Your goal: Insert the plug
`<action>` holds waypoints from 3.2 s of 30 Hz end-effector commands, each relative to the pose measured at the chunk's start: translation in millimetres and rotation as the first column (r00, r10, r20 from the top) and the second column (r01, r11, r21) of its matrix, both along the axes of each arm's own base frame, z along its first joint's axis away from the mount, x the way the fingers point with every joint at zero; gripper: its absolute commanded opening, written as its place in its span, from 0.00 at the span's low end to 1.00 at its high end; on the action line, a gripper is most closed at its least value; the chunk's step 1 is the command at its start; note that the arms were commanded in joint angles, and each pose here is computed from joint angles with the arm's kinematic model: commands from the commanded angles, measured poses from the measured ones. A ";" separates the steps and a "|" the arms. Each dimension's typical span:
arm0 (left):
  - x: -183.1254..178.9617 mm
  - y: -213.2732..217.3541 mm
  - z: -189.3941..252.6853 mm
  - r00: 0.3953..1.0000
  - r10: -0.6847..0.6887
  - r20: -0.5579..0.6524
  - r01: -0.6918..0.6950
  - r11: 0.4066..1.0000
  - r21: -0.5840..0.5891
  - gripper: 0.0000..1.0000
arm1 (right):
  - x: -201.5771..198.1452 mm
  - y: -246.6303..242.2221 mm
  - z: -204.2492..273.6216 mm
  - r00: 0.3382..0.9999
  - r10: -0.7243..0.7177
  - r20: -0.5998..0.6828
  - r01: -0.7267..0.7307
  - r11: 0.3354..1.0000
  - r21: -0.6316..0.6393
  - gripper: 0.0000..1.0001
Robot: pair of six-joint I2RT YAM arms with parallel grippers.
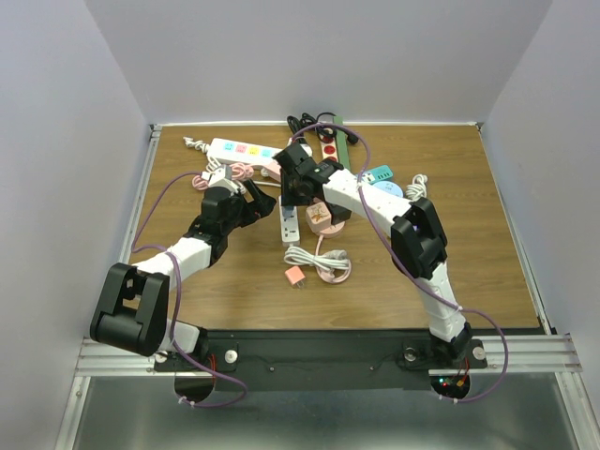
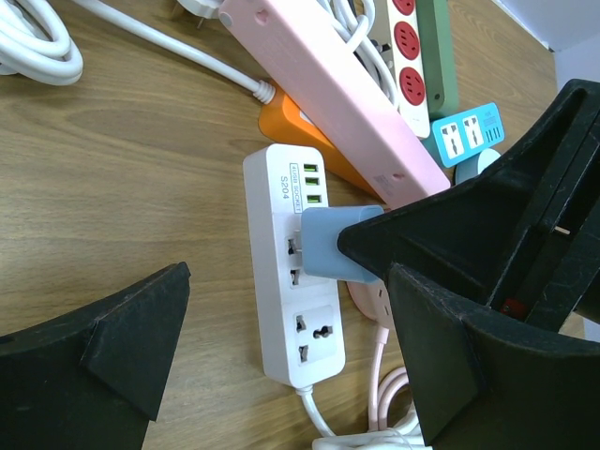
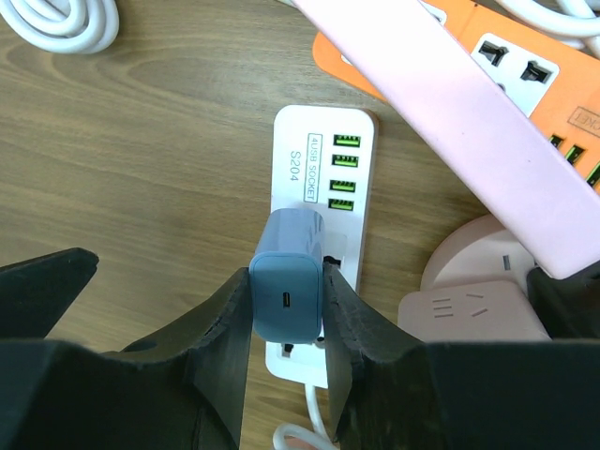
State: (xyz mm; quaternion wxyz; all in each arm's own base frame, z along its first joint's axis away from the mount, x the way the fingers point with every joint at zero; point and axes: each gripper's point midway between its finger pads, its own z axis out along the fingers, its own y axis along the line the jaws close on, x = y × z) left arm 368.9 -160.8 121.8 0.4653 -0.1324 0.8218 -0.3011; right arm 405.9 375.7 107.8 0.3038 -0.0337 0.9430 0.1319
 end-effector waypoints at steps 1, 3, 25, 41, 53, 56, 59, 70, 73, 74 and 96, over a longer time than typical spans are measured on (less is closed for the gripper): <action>0.9 0.1 10.0 0.999 -0.013 0.042 0.013 1.000 0.005 0.98 | 4.0 -1.3 -3.0 1.000 0.010 0.007 -0.009 1.000 -0.017 0.00; 1.1 0.1 10.9 0.999 -0.013 0.046 0.013 1.000 0.005 0.98 | -2.1 2.2 -6.4 0.999 0.027 -0.024 -0.027 1.000 0.005 0.00; -0.1 0.2 8.4 0.999 -0.014 0.038 0.014 1.000 0.006 0.98 | -9.3 -4.5 52.3 0.999 0.011 0.047 -0.015 0.997 0.081 0.00; 0.0 -0.4 9.1 0.999 -0.017 0.039 0.017 1.000 0.004 0.97 | -22.2 6.9 27.2 0.998 0.059 -0.021 -0.057 0.994 0.090 0.00; -0.4 0.1 9.2 0.999 -0.017 0.042 0.017 1.000 0.007 0.98 | -20.5 13.3 6.5 0.996 0.073 -0.052 -0.069 0.995 0.075 0.00; -0.5 0.1 9.7 0.999 -0.017 0.043 0.017 1.000 0.006 0.98 | -18.8 13.1 4.6 0.996 0.068 -0.050 -0.064 0.995 0.075 0.00; -0.8 -0.1 8.9 0.999 -0.018 0.040 0.018 1.000 0.007 0.98 | -17.5 13.1 3.9 0.997 0.068 -0.046 -0.064 0.995 0.071 0.00; -1.1 0.0 7.0 0.999 -0.018 0.036 0.018 1.000 0.008 0.97 | -19.2 15.4 0.2 0.995 0.074 -0.060 -0.069 0.995 0.079 0.01; -1.0 0.3 8.7 0.999 -0.017 0.040 0.017 1.000 0.007 0.98 | -18.9 14.5 -2.5 0.996 0.072 -0.062 -0.067 0.995 0.071 0.00; -1.2 0.6 7.5 0.999 -0.016 0.037 0.015 1.000 0.009 0.98 | -18.9 14.0 -3.9 0.995 0.072 -0.063 -0.067 0.995 0.067 0.00; -1.5 -0.1 5.2 0.999 -0.020 0.032 0.020 1.000 0.008 0.98 | -12.0 16.1 -19.3 0.999 0.051 -0.007 -0.051 0.997 -0.062 0.00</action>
